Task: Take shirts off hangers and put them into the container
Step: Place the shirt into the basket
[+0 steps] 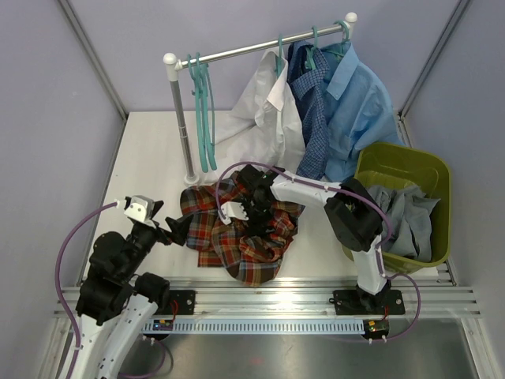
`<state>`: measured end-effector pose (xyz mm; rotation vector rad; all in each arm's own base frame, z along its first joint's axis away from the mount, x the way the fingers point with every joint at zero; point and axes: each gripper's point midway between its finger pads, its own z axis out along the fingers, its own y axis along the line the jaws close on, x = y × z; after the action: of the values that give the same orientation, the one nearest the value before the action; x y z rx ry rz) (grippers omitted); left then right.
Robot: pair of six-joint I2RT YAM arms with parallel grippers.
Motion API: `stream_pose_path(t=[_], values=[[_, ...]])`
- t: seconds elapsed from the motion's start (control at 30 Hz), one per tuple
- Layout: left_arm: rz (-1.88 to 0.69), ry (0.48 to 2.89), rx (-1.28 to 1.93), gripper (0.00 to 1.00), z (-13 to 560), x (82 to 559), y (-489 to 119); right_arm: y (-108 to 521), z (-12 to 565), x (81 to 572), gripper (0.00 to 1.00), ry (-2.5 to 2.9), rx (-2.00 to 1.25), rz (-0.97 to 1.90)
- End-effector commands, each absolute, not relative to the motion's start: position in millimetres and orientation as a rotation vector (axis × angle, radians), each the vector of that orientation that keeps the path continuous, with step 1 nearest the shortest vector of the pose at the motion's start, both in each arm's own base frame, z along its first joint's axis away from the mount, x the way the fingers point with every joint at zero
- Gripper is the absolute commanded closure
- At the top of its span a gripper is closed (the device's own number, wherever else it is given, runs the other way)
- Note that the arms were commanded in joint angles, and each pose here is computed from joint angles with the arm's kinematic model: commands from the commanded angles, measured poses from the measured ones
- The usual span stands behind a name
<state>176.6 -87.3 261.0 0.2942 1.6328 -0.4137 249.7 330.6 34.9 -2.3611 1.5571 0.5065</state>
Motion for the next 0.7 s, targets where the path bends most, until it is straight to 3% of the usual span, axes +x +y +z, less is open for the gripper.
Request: stream_pose_path(t=[0.0, 0.1, 0.13, 0.23, 0.33, 0.37, 0.67], values=[[-0.411, 1.565, 0.271, 0.01, 276, 179, -85, 342, 14, 229, 0.1, 1.646, -2.369, 0.566], [-0.409, 1.563, 0.269, 0.01, 276, 178, -85, 346, 17, 224, 0.21, 1.705, -2.343, 0.624], [-0.409, 1.563, 0.269, 0.01, 275, 178, -85, 348, 19, 224, 0.35, 1.717, -2.332, 0.637], [-0.408, 1.56, 0.267, 0.01, 276, 178, -84, 359, 39, 219, 0.64, 1.745, -2.277, 0.712], [-0.406, 1.555, 0.264, 0.01, 277, 177, -83, 366, 68, 212, 0.78, 1.725, -2.229, 0.789], [-0.406, 1.557, 0.264, 0.01, 277, 177, -83, 369, 78, 213, 1.0, 1.713, -2.209, 0.794], [-0.401, 1.559, 0.26, 0.01, 277, 177, -82, 352, 202, 241, 1.0, 1.672, -1.868, 0.873]])
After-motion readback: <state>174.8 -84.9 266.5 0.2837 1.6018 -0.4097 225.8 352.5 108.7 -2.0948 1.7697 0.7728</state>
